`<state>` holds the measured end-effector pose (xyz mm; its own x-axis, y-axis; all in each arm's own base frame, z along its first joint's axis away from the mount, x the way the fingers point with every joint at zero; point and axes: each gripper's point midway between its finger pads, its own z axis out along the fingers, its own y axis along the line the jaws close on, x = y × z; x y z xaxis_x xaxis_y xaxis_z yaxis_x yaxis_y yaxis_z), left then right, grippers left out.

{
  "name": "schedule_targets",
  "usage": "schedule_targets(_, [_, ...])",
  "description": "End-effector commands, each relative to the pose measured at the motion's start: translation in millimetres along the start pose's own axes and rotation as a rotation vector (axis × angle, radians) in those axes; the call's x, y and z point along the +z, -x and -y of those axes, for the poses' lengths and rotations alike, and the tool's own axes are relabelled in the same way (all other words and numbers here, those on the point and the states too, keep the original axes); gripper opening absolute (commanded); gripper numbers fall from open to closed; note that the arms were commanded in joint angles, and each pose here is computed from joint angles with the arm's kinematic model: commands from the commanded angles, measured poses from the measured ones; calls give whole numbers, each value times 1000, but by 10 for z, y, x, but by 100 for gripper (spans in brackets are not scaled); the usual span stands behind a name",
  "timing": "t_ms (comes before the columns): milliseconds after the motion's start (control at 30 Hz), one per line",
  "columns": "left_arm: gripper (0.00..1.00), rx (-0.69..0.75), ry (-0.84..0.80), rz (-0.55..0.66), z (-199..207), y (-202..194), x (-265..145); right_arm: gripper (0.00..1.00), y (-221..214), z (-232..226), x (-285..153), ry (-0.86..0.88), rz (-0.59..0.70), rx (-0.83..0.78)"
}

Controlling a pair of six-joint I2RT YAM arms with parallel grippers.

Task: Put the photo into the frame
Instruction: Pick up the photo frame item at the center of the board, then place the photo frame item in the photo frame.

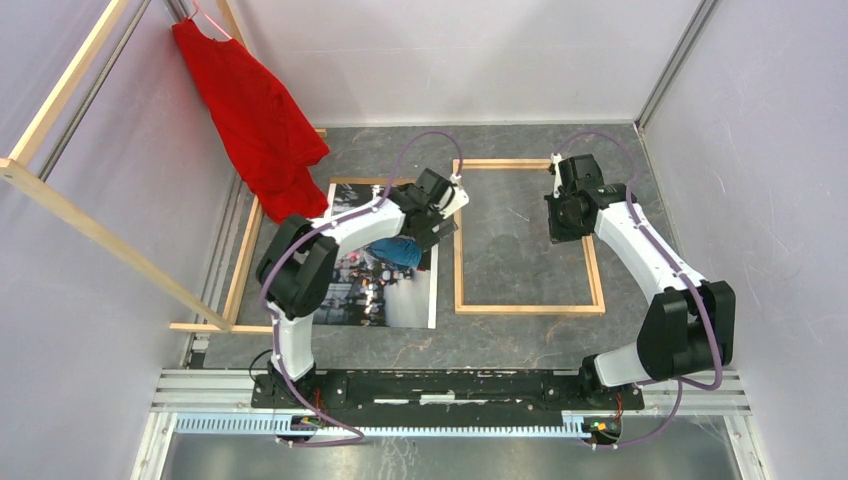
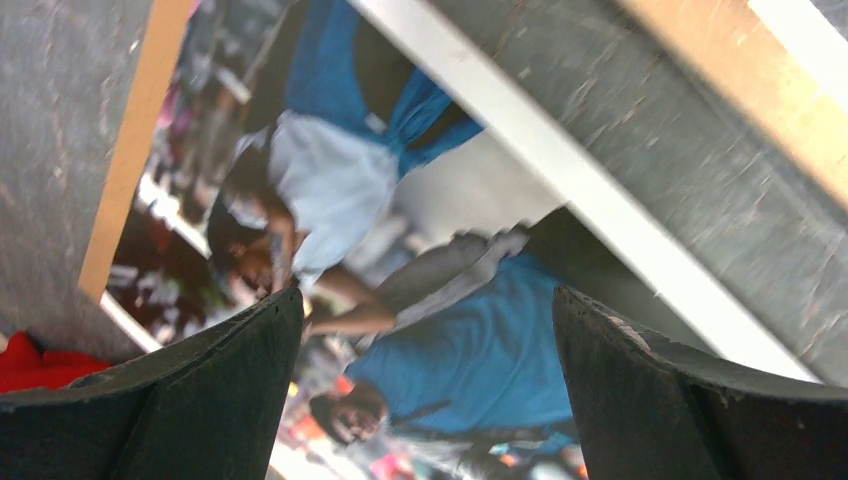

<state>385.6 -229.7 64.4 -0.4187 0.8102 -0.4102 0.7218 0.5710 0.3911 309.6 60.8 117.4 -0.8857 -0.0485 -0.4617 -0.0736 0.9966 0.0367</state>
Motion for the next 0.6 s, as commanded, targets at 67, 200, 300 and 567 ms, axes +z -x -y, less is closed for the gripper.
schedule_targets(67, [100, -23, 51, 46, 129, 293, 228, 0, 250, 309, -273, -179, 73, -20])
schedule_targets(200, [100, -29, 32, 62, 203, 392, 265, 0, 253, 324, -283, -186, 73, -22])
schedule_targets(300, [100, -32, -8, 86, 270, 499, 219, 0, 240, 314, -257, -181, 67, -25])
schedule_targets(567, [100, -27, -39, 49, 412, 375, 324, 0, 180, 239, -179, -136, 59, -17])
